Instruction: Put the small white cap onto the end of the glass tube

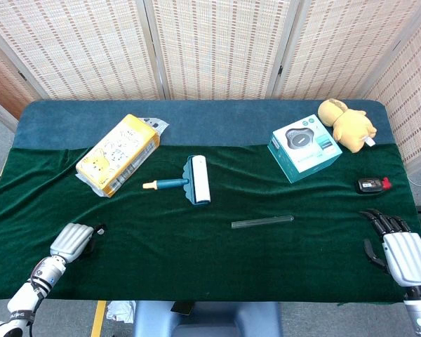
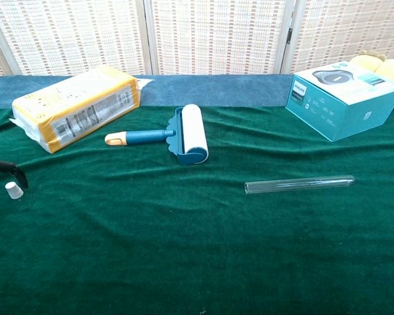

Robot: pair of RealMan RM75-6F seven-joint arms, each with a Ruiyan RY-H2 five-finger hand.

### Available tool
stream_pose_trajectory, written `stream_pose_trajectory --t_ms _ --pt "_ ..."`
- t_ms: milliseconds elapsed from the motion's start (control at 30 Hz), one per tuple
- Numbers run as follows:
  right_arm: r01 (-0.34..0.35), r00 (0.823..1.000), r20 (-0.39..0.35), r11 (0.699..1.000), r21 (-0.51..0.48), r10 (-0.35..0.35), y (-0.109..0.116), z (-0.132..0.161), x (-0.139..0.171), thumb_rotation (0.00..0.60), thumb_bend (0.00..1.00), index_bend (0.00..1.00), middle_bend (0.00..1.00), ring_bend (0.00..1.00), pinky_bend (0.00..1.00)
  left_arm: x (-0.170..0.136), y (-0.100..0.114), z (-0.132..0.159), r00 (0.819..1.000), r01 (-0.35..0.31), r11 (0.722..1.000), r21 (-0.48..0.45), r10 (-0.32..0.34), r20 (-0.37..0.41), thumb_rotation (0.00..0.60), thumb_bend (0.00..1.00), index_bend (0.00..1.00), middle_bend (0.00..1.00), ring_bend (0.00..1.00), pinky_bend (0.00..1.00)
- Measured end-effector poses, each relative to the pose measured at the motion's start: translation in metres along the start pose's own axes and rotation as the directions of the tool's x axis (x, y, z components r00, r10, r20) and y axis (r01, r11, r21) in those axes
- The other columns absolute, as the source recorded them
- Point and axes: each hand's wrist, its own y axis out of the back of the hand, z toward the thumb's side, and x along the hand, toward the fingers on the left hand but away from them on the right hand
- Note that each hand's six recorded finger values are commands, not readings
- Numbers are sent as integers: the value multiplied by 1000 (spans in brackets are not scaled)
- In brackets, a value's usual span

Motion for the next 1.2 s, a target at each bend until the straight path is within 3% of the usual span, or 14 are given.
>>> stream_pose_trajectory --t_ms 400,800,1200 --pt "1 1000 -3 1000 -3 -1 0 1 1 600 584 194 232 265 223 -9 -4 -23 996 12 999 -36 -15 -89 600 815 302 1000 874 735" --pt "7 1000 5 1000 -3 -7 2 -1 3 600 583 194 233 265 223 -6 0 -2 1000 -8 999 -34 7 -29 600 815 289 1000 873 735" --pt "2 1000 8 1000 -4 -2 0 -2 3 600 584 194 233 265 223 -1 -8 -12 997 22 1000 -20 -23 -73 600 815 298 1000 873 735"
